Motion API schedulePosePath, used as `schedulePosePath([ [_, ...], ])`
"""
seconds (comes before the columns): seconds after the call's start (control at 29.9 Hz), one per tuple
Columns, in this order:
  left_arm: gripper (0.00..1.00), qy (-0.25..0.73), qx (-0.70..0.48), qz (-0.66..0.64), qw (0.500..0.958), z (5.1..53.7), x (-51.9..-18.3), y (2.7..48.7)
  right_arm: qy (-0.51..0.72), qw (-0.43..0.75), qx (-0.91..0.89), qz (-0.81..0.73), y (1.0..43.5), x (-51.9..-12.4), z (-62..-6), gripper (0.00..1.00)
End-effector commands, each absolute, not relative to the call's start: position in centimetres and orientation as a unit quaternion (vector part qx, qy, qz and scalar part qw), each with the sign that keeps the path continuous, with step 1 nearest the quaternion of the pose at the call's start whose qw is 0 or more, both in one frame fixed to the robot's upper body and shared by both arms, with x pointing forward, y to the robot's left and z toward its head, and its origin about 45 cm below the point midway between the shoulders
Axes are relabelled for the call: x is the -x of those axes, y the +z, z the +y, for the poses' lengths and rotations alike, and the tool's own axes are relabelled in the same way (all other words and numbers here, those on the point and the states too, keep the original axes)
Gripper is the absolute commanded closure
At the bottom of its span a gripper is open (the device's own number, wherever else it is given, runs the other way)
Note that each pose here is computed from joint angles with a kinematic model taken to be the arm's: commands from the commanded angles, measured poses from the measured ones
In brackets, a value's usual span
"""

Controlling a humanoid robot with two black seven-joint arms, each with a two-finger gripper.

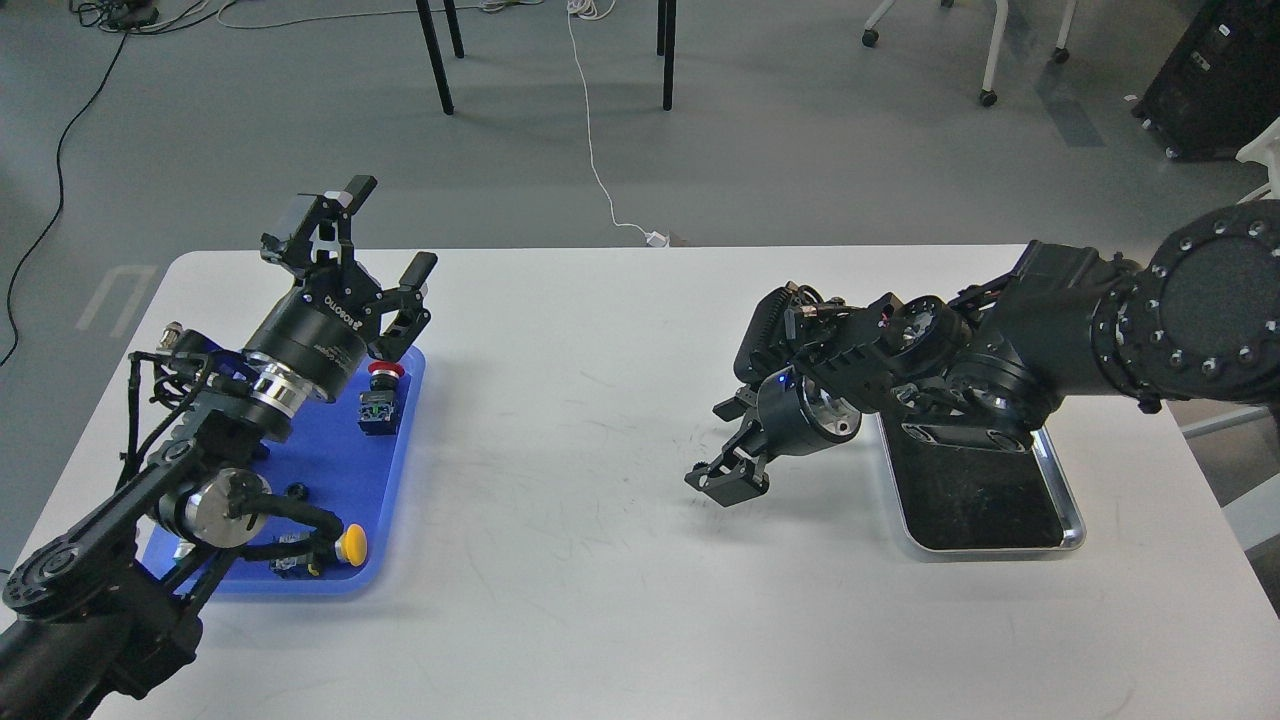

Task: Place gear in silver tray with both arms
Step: 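Lower the right gripper onto the black gear and grasp it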

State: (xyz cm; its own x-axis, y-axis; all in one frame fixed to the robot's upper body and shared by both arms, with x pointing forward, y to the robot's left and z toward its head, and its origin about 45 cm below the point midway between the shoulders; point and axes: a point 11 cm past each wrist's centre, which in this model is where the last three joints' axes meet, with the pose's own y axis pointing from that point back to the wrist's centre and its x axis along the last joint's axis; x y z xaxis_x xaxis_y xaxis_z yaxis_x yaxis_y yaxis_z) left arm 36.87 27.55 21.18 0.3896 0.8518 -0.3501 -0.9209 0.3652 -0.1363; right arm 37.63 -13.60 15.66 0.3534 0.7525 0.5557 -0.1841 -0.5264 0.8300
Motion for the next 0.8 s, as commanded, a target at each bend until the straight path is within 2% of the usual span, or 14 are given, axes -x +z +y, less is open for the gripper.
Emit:
schedulePosePath([
  [0.0,0.02,0.541,0.156,0.112,0.819,27.5,-36.8,21.1,0.525,0.446,-0.696,0.202,14.8,-37.6,-14.1,0.25],
  [0.07,0.02,0.542,0.156,0.115,0.818,27.4,-36.7,20.8,0.522,0.444,-0.7,0.201,14.2,-37.2,-14.3,0.32],
  [0.53,0.02,0.543,0.155,0.121,0.816,27.4,-36.2,20.3,0.515,0.431,-0.723,0.163,13.6,-37.0,-14.0,0.33],
  [0.77,0.02,0.546,0.154,0.124,0.814,27.7,-35.8,20.0,0.503,0.43,-0.734,0.153,12.9,-36.5,-14.1,0.38],
])
